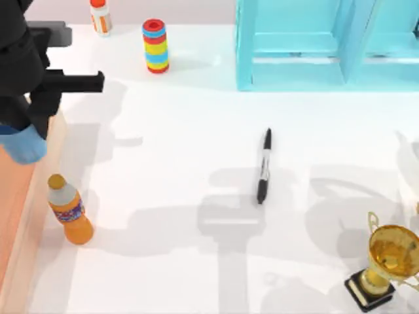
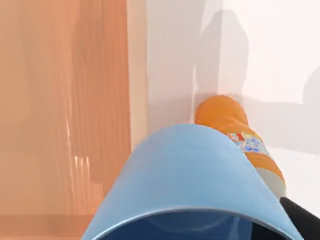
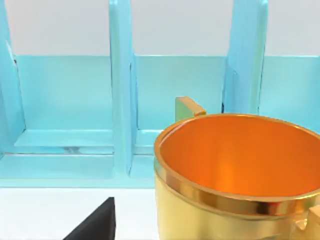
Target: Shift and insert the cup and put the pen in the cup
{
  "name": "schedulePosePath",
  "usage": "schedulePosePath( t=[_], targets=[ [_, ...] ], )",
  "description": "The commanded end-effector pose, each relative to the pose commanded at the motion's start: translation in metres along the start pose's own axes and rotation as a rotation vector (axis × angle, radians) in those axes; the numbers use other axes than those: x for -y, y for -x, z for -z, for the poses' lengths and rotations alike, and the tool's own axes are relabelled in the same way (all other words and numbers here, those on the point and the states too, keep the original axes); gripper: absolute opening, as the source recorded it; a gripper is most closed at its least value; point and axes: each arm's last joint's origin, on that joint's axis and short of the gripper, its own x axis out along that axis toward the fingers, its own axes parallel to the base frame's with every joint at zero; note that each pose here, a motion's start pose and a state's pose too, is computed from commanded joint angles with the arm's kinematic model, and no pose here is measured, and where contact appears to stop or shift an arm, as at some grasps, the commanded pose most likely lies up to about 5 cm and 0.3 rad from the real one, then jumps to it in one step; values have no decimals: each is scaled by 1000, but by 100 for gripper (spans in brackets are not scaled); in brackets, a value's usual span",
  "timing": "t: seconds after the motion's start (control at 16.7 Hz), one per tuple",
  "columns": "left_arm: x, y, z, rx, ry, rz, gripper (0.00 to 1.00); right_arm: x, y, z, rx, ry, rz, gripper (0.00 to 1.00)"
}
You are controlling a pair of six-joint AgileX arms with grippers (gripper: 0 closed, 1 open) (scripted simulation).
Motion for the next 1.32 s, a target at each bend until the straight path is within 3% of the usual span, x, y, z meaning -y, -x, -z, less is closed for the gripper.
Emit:
schedulePosePath(
  t=[0.42,0.72,1.02,1.32],
  targets=[
    [6,2,2,-15,-7,-1,0,0,0,0,0,0,0,100],
    [-6,-15,-39,6,38,-6,0,0,0,0,0,0,0,100],
    [55,-60,-80,20,4,-32,0,0,0,0,0,0,0,100],
    [106,-87,-87,43,0,-50,0,0,0,0,0,0,0,100]
  ],
)
